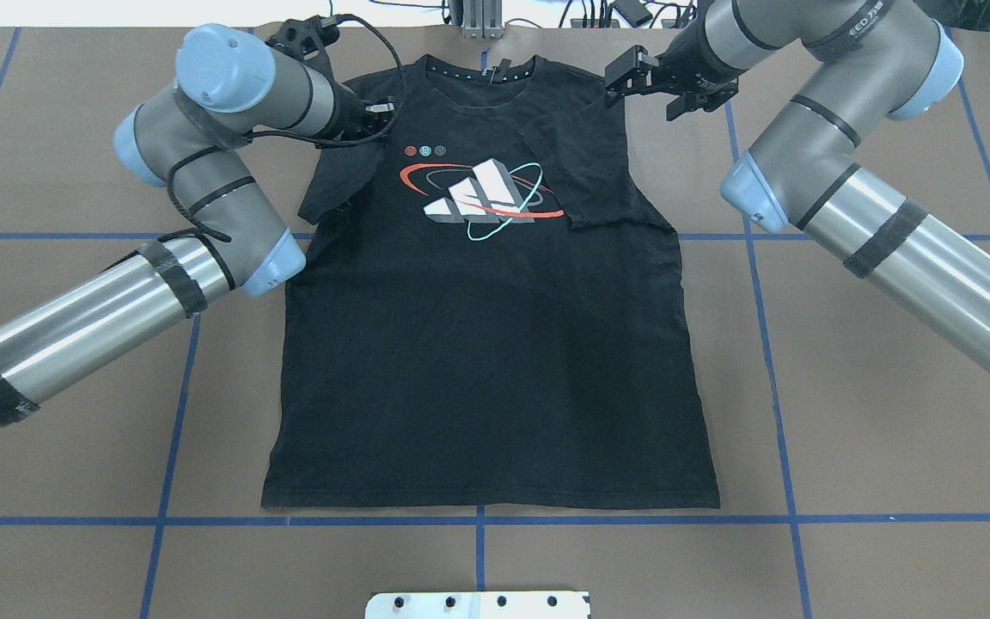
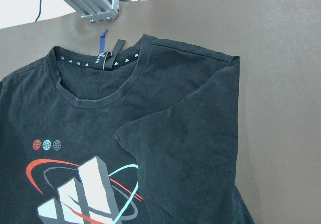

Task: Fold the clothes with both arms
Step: 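Grasp and fold the sleeve inward toward the collar with the left gripper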

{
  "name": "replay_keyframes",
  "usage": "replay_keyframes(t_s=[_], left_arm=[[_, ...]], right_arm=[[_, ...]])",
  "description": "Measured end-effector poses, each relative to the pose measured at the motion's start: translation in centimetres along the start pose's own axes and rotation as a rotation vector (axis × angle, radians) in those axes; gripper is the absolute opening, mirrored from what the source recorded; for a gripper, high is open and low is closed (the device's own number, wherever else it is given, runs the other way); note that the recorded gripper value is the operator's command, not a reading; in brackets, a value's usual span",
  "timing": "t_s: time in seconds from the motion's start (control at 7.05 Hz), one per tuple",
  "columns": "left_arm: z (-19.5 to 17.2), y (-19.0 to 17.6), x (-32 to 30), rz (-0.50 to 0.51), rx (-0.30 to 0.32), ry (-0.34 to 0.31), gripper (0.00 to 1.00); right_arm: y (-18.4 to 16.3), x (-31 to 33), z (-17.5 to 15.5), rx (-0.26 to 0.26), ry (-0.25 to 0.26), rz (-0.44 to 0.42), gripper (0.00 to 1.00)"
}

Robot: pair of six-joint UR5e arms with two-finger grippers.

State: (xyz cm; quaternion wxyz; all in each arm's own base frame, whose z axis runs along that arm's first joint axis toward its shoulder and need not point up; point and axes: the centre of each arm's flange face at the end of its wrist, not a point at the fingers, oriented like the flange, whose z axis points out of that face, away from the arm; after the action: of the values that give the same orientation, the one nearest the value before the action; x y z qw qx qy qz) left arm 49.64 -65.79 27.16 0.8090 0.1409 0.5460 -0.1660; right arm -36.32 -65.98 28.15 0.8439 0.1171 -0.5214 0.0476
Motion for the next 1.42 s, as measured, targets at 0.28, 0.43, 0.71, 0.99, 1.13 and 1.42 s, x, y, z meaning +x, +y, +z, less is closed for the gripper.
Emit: replay_keyframes(t_s=[0.28, 0.43, 0.71, 0.99, 1.13, 1.42], left_arm=[[1.6, 0.7, 2.8, -0.044, 0.023, -0.002, 0.00], [2.0, 0.7, 3.4, -0.049, 0.043, -0.004, 0.00], [2.3, 0.5, 4.8, -0.066, 0.057, 0.002, 0.00], [3.1, 0.3, 5.7, -0.074, 0.069, 0.018, 0.00], [3.2, 0.2, 6.1, -0.074, 0.075, 0.024, 0.00], [3.0, 0.1, 6.7, -0.072, 0.081, 0.034, 0.00]], right_arm=[[0.0, 0.2, -0.1, -0.001, 0.000, 0.003, 1.00], [0.0, 0.2, -0.1, 0.000, 0.000, 0.003, 1.00], [0.1, 0.8, 0.0, -0.003, 0.004, 0.005, 1.00], [0.4, 1.7, 0.2, -0.007, 0.012, 0.005, 1.00], [0.4, 1.9, 0.3, -0.008, 0.013, 0.006, 1.00], [0.5, 2.1, 0.4, -0.009, 0.017, 0.008, 1.00]])
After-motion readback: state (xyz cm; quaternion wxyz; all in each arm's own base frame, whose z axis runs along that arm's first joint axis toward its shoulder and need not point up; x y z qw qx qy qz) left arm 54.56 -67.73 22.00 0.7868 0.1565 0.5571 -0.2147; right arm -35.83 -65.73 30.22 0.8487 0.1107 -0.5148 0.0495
